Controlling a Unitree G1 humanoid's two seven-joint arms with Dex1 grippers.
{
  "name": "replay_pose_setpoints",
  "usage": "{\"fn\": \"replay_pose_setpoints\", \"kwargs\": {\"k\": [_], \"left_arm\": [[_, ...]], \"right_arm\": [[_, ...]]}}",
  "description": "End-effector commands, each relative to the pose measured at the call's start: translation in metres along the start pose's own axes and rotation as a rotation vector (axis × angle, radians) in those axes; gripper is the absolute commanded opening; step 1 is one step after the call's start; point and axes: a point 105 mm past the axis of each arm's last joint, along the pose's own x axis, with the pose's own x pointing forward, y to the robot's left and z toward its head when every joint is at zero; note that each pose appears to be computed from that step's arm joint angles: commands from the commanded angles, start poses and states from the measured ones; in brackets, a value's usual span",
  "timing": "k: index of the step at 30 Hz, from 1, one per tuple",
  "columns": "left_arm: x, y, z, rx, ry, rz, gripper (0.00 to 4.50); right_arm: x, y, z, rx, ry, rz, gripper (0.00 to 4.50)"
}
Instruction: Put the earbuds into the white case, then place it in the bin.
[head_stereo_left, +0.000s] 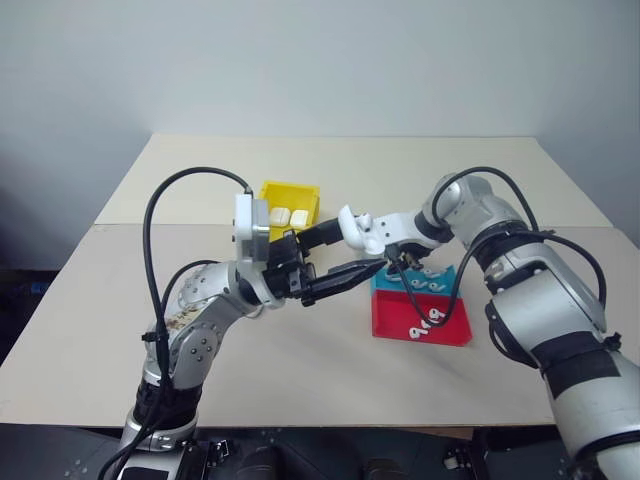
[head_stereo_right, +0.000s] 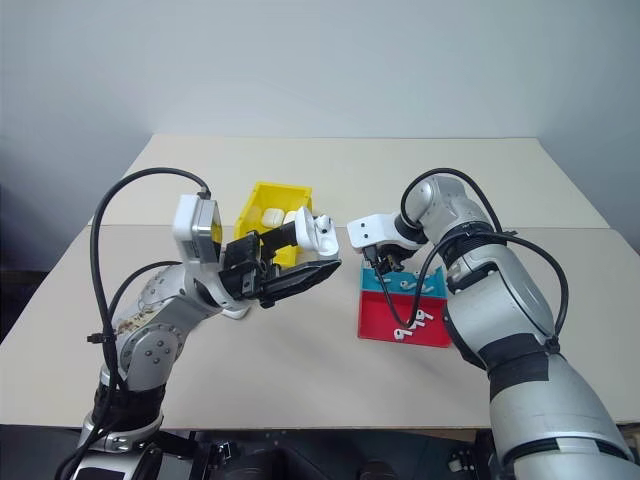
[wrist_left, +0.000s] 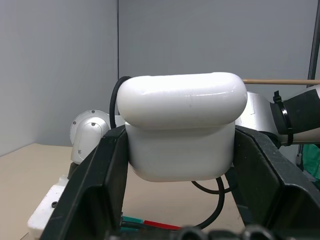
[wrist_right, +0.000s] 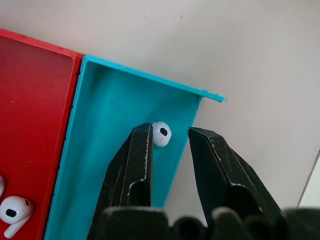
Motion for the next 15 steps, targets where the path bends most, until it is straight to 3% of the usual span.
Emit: {"fn": "replay_pose_setpoints", "kwargs": {"k": [1,15], "left_arm": [[0.002,-0.006,0.01,0.026,-0.029,-0.037,2.8],[0.002,-0.007,0.011,0.031,-0.021,-0.022,2.8]], "right_arm": [[0.0,-0.003,0.0,-0.021,0.004,-0.025,1.49],[0.016,0.005,-0.011,-0.002,0.045,-0.025,1.49]]}}
